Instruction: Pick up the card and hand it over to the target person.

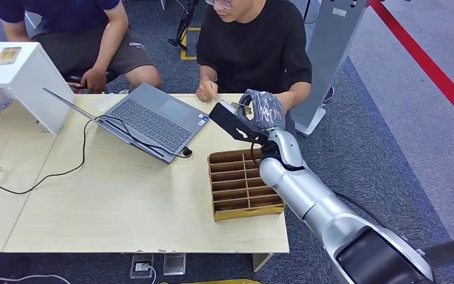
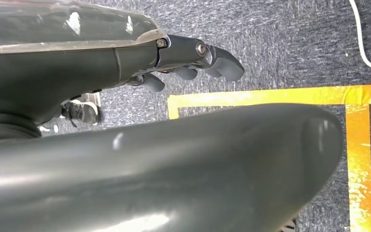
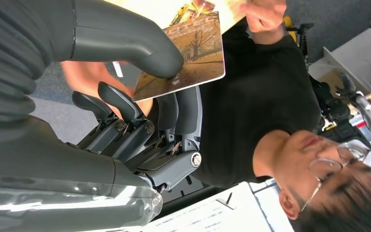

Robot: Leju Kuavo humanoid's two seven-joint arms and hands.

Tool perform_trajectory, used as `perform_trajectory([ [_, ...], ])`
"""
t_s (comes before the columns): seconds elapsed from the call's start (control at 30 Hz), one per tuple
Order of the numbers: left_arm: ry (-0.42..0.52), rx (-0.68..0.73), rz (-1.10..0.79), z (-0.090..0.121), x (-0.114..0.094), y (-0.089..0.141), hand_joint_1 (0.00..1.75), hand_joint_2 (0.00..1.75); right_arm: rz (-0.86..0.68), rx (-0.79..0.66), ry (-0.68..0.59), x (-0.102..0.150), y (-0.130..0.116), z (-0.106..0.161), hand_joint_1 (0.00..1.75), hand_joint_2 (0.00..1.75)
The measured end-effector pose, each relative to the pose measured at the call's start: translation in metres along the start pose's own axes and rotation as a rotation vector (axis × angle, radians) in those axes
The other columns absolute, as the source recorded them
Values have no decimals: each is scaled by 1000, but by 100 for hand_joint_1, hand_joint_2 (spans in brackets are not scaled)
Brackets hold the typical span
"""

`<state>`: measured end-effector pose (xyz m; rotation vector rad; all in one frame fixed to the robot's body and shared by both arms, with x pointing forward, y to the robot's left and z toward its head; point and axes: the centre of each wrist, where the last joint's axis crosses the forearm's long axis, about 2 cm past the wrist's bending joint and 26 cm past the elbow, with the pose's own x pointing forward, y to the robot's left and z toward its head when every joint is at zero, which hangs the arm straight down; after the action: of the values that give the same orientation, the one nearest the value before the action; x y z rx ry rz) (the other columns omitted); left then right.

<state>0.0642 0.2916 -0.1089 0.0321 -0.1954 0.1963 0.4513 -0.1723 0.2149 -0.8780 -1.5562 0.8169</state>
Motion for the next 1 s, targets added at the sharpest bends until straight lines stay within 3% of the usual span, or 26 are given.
perform_trajectory([
  [0.6, 9, 4, 37, 0, -1, 2, 0, 0, 1, 23, -32, 14, 8, 3, 175, 175],
  [0.73, 1, -14, 27, 0, -1, 2, 0, 0, -3, 25, -29, 12, 10, 3, 0, 175],
  [1.0, 0, -1, 35, 0, -1, 2, 0, 0, -5, 20, -27, 9, 10, 3, 0, 175],
])
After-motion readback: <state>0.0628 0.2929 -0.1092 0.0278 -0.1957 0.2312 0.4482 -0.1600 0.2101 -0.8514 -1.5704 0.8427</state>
